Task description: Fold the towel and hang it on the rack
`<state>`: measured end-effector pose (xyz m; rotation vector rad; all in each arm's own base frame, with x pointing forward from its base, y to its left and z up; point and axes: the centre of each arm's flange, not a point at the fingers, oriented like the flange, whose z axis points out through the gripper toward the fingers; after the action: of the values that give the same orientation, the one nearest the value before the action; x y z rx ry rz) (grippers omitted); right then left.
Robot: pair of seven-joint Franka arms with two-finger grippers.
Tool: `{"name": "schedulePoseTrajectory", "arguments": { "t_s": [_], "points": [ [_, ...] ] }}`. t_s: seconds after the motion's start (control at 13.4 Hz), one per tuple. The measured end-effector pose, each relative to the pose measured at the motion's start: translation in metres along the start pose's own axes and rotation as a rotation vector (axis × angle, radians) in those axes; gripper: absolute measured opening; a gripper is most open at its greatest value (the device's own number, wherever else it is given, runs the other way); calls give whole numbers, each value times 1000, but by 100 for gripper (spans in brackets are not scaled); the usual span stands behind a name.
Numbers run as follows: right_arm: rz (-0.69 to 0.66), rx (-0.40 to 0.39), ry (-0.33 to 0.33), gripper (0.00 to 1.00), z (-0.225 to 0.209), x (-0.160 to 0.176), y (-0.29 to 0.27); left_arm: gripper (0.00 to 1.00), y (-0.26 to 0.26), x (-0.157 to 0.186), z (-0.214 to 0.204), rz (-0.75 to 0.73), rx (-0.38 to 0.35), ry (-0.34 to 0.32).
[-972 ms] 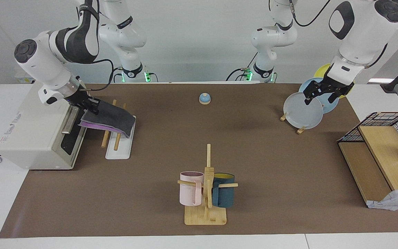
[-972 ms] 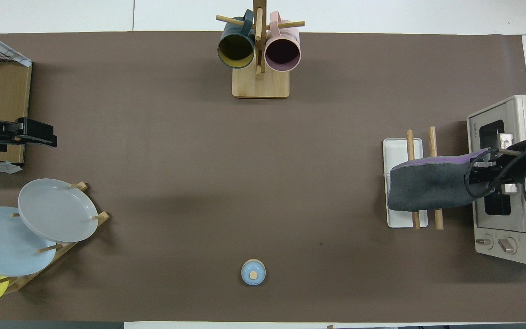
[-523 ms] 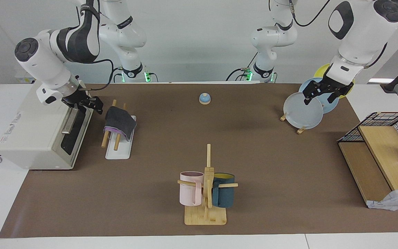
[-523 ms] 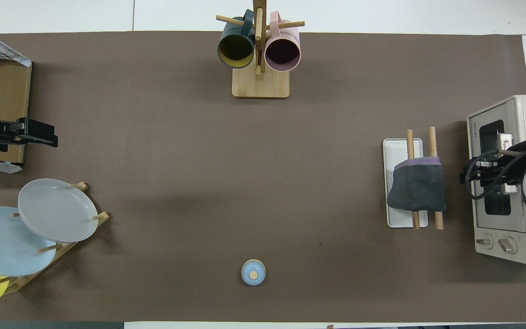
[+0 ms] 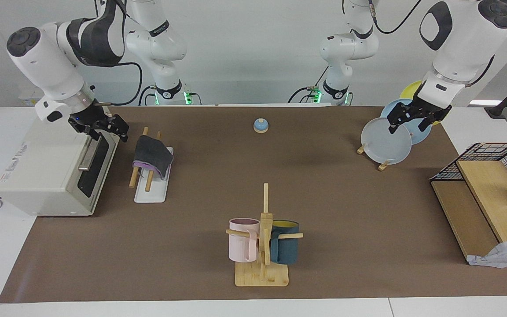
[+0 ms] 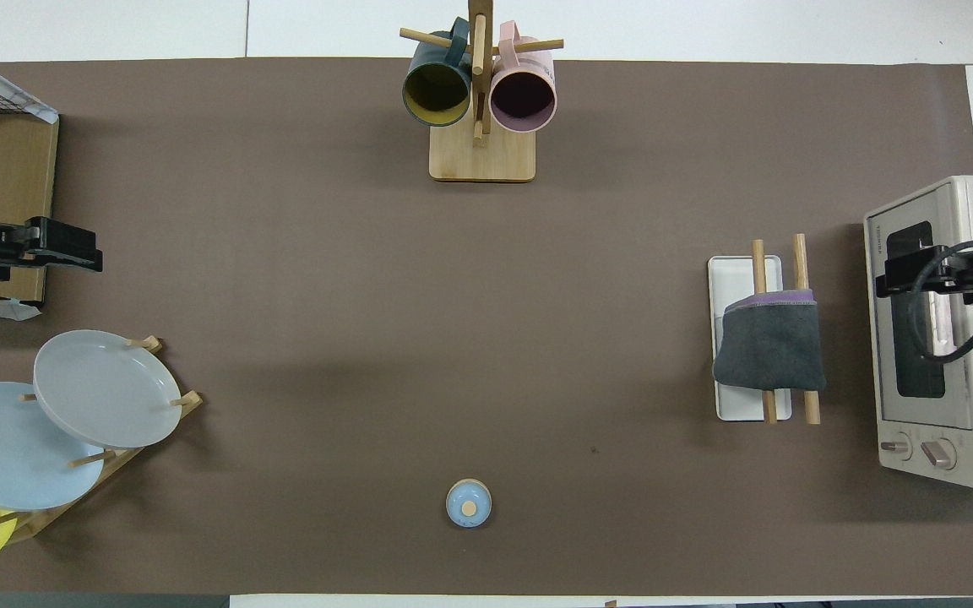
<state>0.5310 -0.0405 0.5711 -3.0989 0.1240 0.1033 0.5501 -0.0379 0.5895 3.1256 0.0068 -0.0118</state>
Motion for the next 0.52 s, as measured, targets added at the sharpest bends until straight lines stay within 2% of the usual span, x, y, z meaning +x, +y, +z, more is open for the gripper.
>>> {"name": "schedulePoseTrajectory", "arguments": {
  "t_s": [0.22, 0.52],
  "points": [
    [-26, -11, -29, 100, -28, -8, -12, 100, 0, 0, 0, 0, 0, 0],
    [-51, -28, -23, 100, -39, -8, -27, 100, 0, 0, 0, 0, 0, 0]
  ]
}}
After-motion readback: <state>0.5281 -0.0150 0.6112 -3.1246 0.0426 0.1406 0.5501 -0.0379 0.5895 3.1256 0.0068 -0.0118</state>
